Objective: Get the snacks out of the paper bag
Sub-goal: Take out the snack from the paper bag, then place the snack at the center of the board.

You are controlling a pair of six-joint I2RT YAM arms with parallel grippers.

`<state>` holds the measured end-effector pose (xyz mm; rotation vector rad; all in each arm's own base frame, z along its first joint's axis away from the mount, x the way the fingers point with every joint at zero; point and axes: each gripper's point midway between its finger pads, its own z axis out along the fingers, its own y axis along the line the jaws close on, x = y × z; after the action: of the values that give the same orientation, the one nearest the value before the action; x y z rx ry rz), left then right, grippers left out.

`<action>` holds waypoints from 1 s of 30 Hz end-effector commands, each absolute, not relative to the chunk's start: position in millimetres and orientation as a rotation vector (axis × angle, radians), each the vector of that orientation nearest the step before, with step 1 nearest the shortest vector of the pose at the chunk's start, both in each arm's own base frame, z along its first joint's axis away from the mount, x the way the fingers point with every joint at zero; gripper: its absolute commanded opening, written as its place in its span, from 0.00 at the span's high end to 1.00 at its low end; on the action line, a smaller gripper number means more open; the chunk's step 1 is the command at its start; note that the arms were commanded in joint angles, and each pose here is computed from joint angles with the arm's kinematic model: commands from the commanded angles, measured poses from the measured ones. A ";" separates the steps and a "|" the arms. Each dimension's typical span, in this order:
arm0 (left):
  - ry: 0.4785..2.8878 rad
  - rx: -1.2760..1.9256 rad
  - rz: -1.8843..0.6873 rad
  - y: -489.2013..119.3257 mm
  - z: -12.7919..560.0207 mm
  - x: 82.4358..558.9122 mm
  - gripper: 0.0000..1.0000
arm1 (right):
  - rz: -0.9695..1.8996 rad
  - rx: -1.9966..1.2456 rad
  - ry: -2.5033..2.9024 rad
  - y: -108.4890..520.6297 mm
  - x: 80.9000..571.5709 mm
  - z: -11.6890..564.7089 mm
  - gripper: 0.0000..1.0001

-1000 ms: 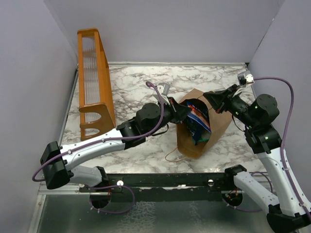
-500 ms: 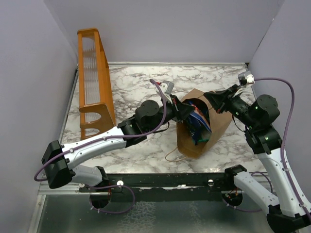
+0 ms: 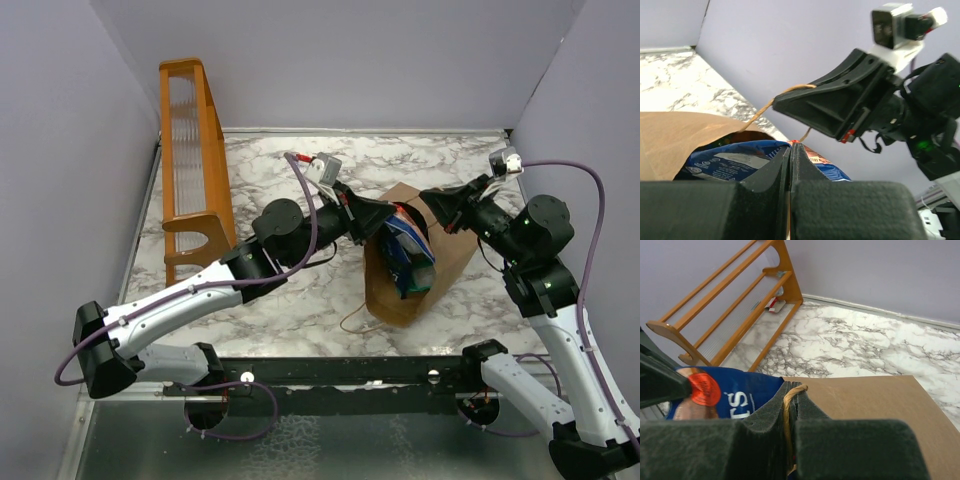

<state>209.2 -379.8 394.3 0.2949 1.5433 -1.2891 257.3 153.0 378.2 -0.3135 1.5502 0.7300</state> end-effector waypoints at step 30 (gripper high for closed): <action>1.674 0.085 -0.637 -246.9 426.2 263.4 1.00 | 0.649 -0.280 1.504 139.1 254.5 388.2 0.99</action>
<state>235.7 -276.1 435.1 0.1747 1.6166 -0.8086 255.8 146.5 378.7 -0.2943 1.5363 0.6951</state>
